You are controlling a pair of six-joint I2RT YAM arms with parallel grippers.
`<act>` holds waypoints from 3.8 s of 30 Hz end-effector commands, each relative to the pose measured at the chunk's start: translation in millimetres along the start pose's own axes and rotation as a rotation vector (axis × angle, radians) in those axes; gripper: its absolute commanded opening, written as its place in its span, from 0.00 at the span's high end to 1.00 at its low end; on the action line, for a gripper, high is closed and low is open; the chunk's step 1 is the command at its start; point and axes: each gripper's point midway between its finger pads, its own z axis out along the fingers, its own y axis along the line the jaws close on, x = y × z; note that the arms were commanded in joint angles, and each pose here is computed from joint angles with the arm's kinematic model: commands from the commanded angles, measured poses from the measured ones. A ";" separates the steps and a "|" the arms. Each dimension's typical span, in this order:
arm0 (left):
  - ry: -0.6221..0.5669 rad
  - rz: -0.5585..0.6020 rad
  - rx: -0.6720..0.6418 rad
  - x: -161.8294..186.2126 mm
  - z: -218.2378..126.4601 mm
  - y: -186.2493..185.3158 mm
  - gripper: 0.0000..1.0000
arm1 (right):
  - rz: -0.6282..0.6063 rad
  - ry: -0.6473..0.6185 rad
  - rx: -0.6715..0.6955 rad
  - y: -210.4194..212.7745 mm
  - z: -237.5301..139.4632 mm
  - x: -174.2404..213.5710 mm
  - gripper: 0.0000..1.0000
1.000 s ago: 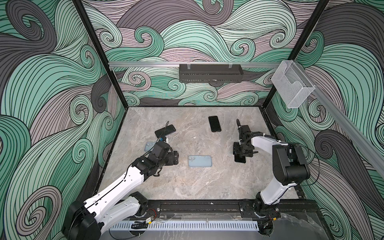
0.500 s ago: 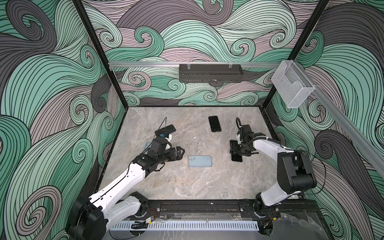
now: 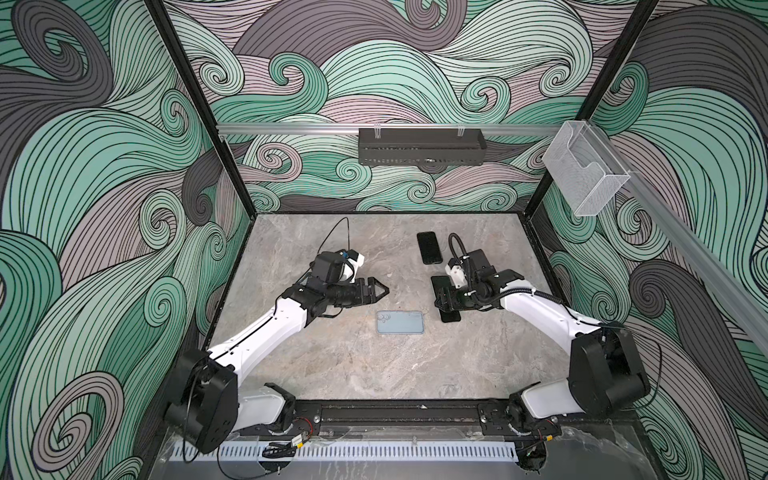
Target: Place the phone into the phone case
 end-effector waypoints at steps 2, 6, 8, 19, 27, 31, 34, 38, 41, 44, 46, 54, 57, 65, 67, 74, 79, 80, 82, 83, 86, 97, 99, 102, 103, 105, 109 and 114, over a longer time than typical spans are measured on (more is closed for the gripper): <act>0.043 0.018 0.115 -7.9 6.3 -20.3 0.18 | -0.108 -0.087 -0.090 36.0 -15.4 -20.9 0.85; 0.069 0.026 0.150 -10.9 10.4 -26.2 0.19 | -0.187 -0.099 -0.117 56.8 -16.7 -19.0 0.85; 0.106 0.019 0.168 -8.0 16.9 -25.9 0.21 | -0.233 -0.115 -0.135 69.6 -19.1 -17.9 0.85; 0.158 -0.016 0.184 -4.2 26.6 -22.8 0.33 | -0.369 -0.189 -0.194 115.2 -34.3 -23.6 0.85; 0.157 -0.011 0.208 -6.0 24.2 -29.6 0.42 | -0.427 -0.181 -0.201 129.6 -31.9 -23.3 0.85; 0.167 -0.018 0.220 -4.7 24.2 -30.7 0.55 | -0.438 -0.182 -0.207 134.7 -27.2 -25.0 0.85; 0.177 -0.024 0.229 -3.1 24.8 -32.1 0.66 | -0.443 -0.174 -0.204 137.0 -22.4 -25.4 0.85; 0.179 -0.029 0.230 -2.7 24.3 -31.9 0.75 | -0.454 -0.165 -0.201 139.9 -17.4 -25.7 0.84; 0.178 -0.030 0.229 -3.1 24.4 -31.7 0.83 | -0.458 -0.161 -0.195 140.2 -15.0 -26.2 0.84; 0.177 -0.035 0.230 -3.8 24.6 -31.7 0.87 | -0.462 -0.162 -0.197 141.3 -14.3 -26.1 0.84; 0.176 -0.037 0.232 -4.4 25.0 -32.2 0.93 | -0.459 -0.164 -0.194 140.2 -13.5 -26.3 0.84; 0.148 -0.036 0.221 -9.6 24.7 -31.7 1.00 | -0.454 -0.170 -0.189 136.3 -16.2 -20.5 0.41; 0.109 -0.029 0.218 -20.6 22.6 -31.5 1.00 | -0.441 -0.214 -0.163 129.1 -25.3 -22.0 0.18; 0.005 -0.011 0.232 -48.7 14.6 -36.8 1.00 | -0.333 -0.263 -0.209 115.9 -58.7 -24.0 0.05; -0.025 -0.005 0.242 -54.2 10.3 -38.9 1.00 | -0.272 -0.281 -0.229 110.9 -65.5 -26.4 0.06; -0.191 0.074 0.275 -73.5 -20.8 -53.5 1.00 | 0.015 -0.407 -0.460 93.1 -81.6 -46.9 0.15; -0.283 0.131 0.337 -79.3 -43.7 -71.5 1.00 | 0.121 -0.450 -0.602 92.8 -82.3 -59.9 0.22; -0.295 0.137 0.343 -79.6 -46.4 -73.3 1.00 | 0.124 -0.462 -0.634 96.3 -84.7 -63.2 0.22; -0.323 0.136 0.351 -81.1 -51.8 -75.2 1.00 | 0.131 -0.478 -0.709 104.2 -88.7 -69.0 0.23; -0.335 0.129 0.354 -82.1 -53.4 -74.9 1.00 | 0.136 -0.488 -0.741 107.5 -91.3 -72.0 0.23; -0.364 0.094 0.384 -85.6 -57.1 -76.5 1.00 | 0.141 -0.529 -0.815 114.3 -99.5 -80.2 0.25; -0.443 0.070 0.499 -100.4 -66.5 -89.8 1.00 | 0.143 -0.544 -0.926 126.4 -109.8 -92.8 0.35; -0.449 0.070 0.517 -101.9 -67.5 -91.7 1.00 | 0.143 -0.551 -0.949 128.4 -113.1 -94.9 0.35; -0.448 0.058 0.535 -102.6 -66.6 -92.1 1.00 | 0.143 -0.569 -0.982 131.5 -119.8 -98.6 0.39; -0.449 0.057 0.542 -102.8 -67.0 -92.8 1.00 | 0.140 -0.575 -0.993 132.6 -122.0 -99.3 0.40; -0.448 0.054 0.552 -102.0 -66.3 -92.9 1.00 | 0.134 -0.590 -1.013 134.9 -128.0 -102.0 0.42; -0.446 0.057 0.556 -101.8 -64.7 -92.0 1.00 | 0.129 -0.606 -1.034 137.5 -135.3 -105.7 0.48; -0.456 0.056 0.574 -104.3 -66.9 -94.8 1.00 | 0.117 -0.621 -1.058 140.8 -142.3 -108.9 0.58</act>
